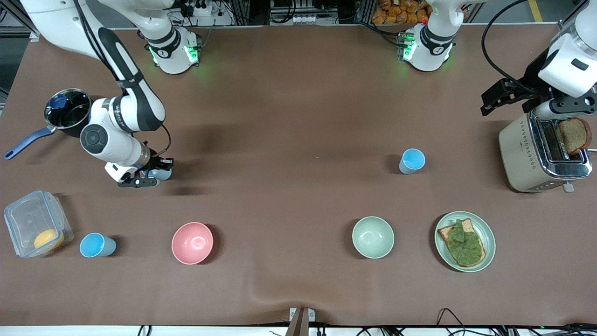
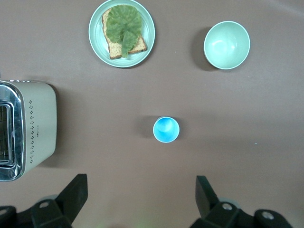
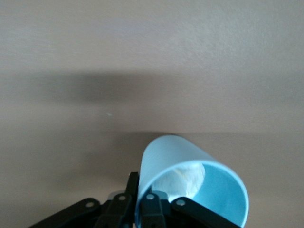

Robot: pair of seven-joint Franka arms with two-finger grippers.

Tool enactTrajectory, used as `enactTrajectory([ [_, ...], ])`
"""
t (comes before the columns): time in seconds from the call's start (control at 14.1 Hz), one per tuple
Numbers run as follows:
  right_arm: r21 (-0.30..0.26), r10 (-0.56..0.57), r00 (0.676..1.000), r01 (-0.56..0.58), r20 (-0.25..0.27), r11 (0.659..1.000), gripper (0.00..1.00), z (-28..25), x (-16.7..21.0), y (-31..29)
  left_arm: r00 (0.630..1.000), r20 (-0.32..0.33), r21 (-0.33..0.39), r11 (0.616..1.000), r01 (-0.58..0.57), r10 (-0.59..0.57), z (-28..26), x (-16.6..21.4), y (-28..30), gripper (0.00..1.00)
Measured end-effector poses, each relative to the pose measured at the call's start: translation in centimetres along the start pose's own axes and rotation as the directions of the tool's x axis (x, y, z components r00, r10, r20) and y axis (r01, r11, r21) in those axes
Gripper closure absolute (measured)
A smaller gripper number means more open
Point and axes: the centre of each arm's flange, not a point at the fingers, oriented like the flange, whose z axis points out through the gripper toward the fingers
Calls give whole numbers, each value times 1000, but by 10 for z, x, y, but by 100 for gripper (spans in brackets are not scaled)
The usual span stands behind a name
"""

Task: Stack blue cups with both arms
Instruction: 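Close the right gripper on the blue cup's rim and lift it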

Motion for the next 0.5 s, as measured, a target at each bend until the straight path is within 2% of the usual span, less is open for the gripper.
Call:
enactTrajectory([
  [0.21, -16, -57, 998, 57, -25, 998, 97, -35, 15, -37, 1000, 0, 0, 1000, 0, 0, 0, 0, 0, 0],
  [0.28, -21, -59, 998, 58, -19, 998, 97, -50, 19, -60, 1000, 0, 0, 1000, 0, 0, 0, 0, 0, 0],
  [0.5, -48, -5, 1000, 4, -2, 999, 97, -107, 20, -167, 1000, 0, 0, 1000, 0, 0, 0, 0, 0, 0],
])
